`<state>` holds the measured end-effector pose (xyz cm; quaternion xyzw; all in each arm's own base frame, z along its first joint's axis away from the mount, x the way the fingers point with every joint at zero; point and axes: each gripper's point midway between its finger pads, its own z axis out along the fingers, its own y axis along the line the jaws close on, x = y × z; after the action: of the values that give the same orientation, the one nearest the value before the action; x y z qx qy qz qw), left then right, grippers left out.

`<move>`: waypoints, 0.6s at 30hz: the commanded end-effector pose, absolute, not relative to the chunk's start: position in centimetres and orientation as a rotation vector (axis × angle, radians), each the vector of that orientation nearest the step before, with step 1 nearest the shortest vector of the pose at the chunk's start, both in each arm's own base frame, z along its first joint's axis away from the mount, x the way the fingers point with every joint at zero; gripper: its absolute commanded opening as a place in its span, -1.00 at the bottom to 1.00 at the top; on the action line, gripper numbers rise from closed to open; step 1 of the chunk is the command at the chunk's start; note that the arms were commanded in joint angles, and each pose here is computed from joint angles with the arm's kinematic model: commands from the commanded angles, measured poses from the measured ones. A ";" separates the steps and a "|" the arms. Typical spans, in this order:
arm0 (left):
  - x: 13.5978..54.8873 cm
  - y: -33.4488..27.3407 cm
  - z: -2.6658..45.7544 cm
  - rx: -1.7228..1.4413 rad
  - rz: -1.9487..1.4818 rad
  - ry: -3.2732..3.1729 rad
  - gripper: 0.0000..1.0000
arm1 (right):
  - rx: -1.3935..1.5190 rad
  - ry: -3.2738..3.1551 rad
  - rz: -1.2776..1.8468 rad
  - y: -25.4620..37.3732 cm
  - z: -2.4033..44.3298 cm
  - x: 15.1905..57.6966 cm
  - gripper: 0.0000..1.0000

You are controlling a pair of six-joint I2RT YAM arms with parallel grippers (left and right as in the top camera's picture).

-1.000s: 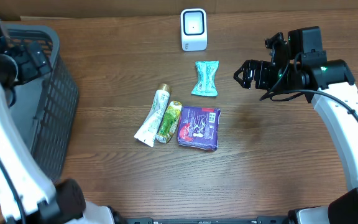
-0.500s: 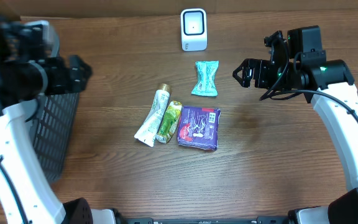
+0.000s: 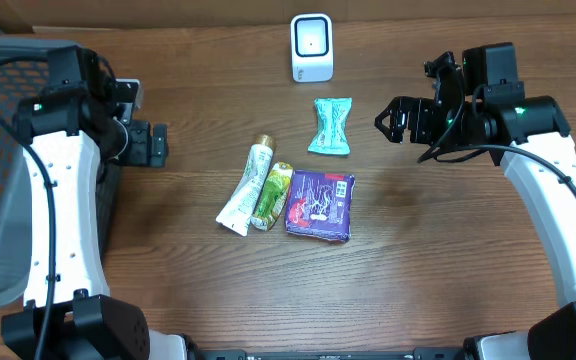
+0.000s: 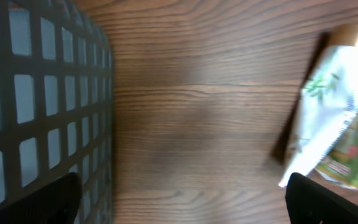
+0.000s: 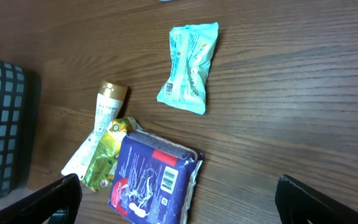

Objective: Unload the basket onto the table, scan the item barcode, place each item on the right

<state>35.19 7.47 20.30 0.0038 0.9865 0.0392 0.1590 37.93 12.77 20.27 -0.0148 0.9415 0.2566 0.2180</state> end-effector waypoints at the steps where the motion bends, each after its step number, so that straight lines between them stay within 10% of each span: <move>1: 35.1 10.2 20.9 -0.019 0.302 2.801 0.94 | -0.068 2.573 0.726 13.2 21.4 38.3 1.00; 18: 35.4 11.9 21.1 -0.107 0.157 2.746 0.99 | -0.086 2.558 0.723 13.3 21.6 38.5 1.00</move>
<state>35.10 12.98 20.89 -0.0570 0.9786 0.0847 0.1786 38.07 12.78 20.35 -0.0185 0.9406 0.2561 0.2221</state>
